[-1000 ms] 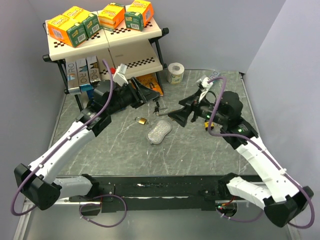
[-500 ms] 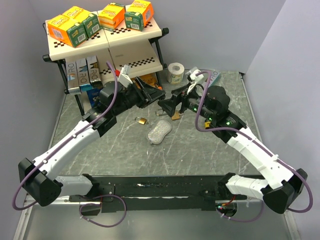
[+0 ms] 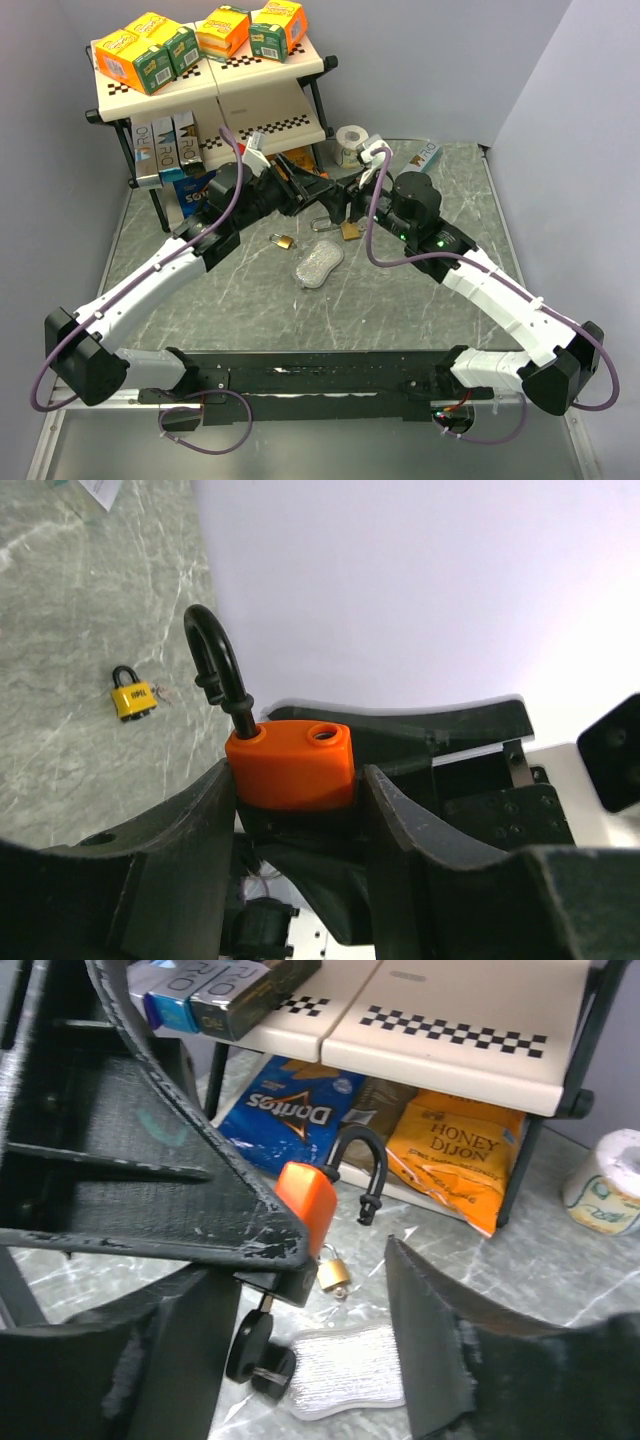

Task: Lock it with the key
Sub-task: Pick up the lock from the center of the board.

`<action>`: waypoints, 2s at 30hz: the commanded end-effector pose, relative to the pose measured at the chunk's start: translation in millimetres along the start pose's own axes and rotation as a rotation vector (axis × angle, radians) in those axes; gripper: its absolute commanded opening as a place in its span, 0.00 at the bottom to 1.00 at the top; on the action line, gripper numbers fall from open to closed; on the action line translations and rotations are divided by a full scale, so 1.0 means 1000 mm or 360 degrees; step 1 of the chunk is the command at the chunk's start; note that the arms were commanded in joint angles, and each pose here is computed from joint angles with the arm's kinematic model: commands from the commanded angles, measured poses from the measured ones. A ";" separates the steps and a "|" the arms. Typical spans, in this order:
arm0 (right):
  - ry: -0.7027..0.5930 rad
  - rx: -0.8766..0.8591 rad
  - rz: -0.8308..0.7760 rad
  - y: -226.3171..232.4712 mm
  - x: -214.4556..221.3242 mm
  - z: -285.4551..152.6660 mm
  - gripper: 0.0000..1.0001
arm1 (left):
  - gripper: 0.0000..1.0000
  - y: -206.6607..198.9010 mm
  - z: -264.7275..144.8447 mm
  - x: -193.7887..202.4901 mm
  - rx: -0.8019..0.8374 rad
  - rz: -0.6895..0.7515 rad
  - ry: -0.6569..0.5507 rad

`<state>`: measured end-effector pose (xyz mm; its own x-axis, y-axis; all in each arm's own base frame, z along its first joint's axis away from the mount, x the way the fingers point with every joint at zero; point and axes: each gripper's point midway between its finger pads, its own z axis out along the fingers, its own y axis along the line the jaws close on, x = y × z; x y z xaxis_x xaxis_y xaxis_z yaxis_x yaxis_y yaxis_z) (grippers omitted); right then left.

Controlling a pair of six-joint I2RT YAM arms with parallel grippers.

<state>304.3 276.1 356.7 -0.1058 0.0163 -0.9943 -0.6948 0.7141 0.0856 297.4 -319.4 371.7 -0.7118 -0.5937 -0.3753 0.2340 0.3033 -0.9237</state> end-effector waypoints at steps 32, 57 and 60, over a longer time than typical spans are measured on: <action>0.0147 -0.1006 0.0176 0.070 -0.023 -0.128 0.00 | 0.96 -0.001 -0.118 0.043 0.0720 0.1617 0.0680; 0.0335 -0.1434 0.0474 0.111 -0.005 -0.160 0.00 | 0.55 -0.022 -0.120 0.114 0.1094 0.1872 0.0781; 0.0341 -0.1441 0.0476 0.112 -0.005 -0.159 0.00 | 0.44 -0.023 -0.123 0.118 0.1116 0.1900 0.0782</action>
<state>122.4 244.4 368.2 -0.4899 -0.0958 -0.8665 -0.8671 -0.0495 0.4957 131.3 -301.7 348.2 -0.0423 0.1307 -0.9905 0.9967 -0.0635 -0.0509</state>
